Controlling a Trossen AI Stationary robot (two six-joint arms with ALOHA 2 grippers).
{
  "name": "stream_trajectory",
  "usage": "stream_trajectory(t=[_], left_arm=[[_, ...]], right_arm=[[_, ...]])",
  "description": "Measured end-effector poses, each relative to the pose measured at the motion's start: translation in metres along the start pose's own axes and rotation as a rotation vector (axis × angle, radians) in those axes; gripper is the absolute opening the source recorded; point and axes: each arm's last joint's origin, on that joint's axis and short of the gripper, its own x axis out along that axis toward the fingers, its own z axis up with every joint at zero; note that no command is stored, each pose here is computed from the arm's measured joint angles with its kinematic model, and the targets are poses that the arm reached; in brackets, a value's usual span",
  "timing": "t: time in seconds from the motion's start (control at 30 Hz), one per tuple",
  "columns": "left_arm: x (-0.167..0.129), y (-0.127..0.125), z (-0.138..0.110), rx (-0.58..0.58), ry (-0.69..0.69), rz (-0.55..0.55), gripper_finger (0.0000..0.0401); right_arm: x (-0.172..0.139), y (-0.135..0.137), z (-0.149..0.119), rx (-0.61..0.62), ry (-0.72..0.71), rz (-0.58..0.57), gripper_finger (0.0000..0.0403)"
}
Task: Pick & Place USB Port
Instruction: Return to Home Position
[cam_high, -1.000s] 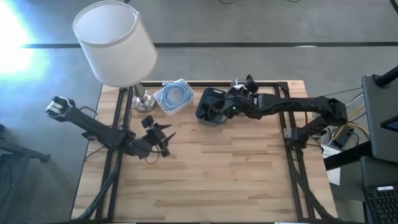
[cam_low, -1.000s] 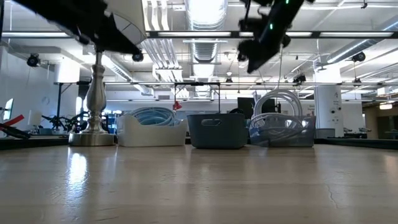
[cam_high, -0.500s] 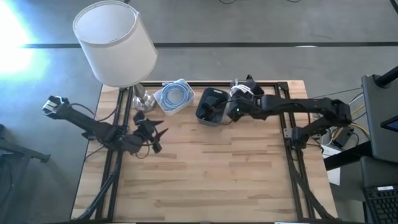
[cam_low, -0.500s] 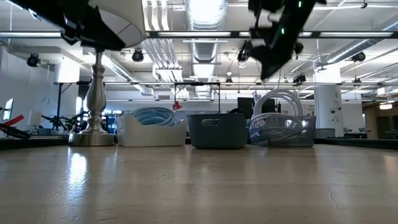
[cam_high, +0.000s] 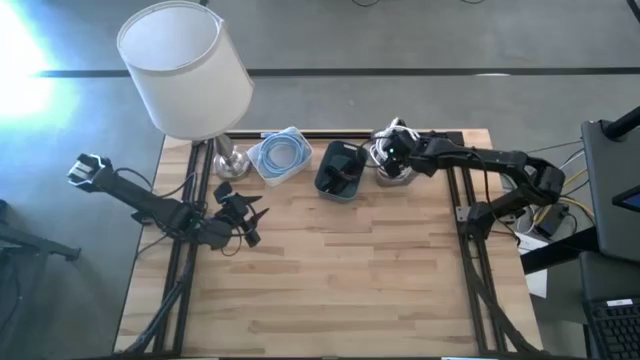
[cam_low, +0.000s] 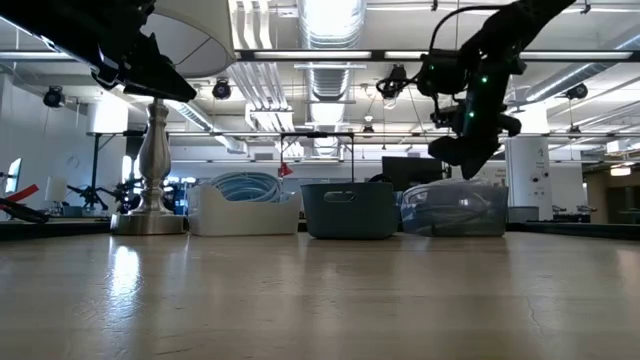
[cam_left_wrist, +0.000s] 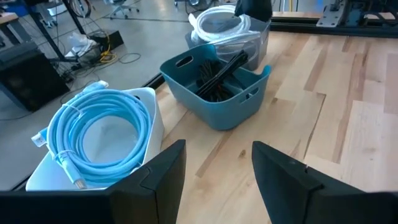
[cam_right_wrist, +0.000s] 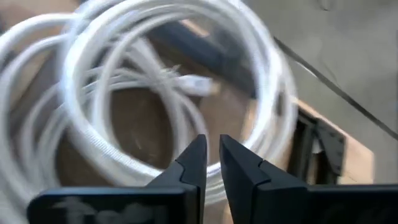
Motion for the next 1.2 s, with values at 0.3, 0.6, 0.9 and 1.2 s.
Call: stream_trajectory(t=[0.3,0.6,0.9,1.2], left_arm=[[-0.002,0.003,0.002,-0.015,-0.014,0.005,0.0188],[-0.026,0.026,0.034,-0.05,-0.08,-0.018,0.0188],[-0.043,0.059,0.018,-0.031,-0.138,-0.036,0.0188],[-0.043,0.07,-0.015,-0.038,-0.249,-0.181,0.0188]], right_arm=[[-0.037,0.024,-0.004,-0.096,-0.099,0.114,0.0027],[-0.143,0.021,-0.02,-0.241,-0.394,0.411,0.0027],[-0.177,-0.008,-0.079,-0.335,-0.647,0.755,0.0027],[-0.153,-0.021,-0.116,-0.299,-1.091,1.083,0.0027]])
